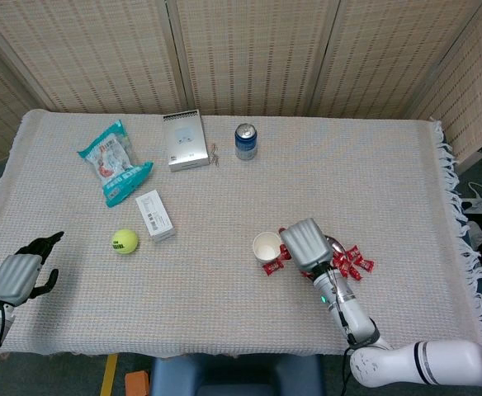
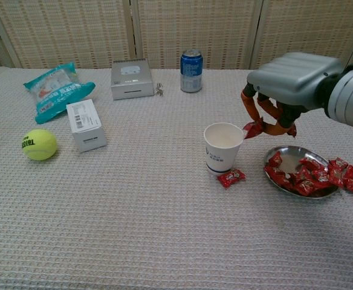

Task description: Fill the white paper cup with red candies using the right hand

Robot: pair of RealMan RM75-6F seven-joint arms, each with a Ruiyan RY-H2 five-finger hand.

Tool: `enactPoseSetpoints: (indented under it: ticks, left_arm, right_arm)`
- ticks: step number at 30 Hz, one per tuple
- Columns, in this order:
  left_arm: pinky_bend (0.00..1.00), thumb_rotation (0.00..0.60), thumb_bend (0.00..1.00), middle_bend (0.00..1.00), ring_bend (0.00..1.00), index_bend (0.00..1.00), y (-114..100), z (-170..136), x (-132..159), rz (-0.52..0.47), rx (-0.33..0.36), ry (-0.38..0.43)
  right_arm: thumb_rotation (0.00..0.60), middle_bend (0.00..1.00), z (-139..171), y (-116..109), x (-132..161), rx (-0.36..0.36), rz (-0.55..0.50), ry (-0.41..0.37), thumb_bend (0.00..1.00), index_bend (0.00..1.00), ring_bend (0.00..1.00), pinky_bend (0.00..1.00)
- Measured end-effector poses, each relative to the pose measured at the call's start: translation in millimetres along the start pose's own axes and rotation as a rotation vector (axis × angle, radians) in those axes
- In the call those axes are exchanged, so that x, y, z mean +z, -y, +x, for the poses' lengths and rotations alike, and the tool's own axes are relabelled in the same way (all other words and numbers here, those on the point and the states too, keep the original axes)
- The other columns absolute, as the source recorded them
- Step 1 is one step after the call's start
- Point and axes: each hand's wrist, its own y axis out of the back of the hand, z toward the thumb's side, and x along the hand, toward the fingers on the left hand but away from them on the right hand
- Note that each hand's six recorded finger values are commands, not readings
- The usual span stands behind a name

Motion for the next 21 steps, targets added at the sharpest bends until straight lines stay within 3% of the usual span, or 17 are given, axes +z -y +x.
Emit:
enactPoseSetpoints:
  ticks: [11,21]
  left_arm:
    - [0.27,0.6,0.53,0.14,0.13,0.0,-4.3,-0.3,-4.8,-0.024,0.007,-0.006]
    - [0.27,0.6,0.53,0.14,0.13,0.0,-6.7,-0.2,-8.3,-0.034,0.011,-0.01]
  right_arm:
    - [0.6,0.79,-26.2,-6.5,22.8,0.013,0.031,0.005,0.47,0.86,0.73,1.0]
    - [0.6,0.79,-50.2,-9.2,42.8,0.034,0.081,0.022,0.47,0.77,0.73,1.0]
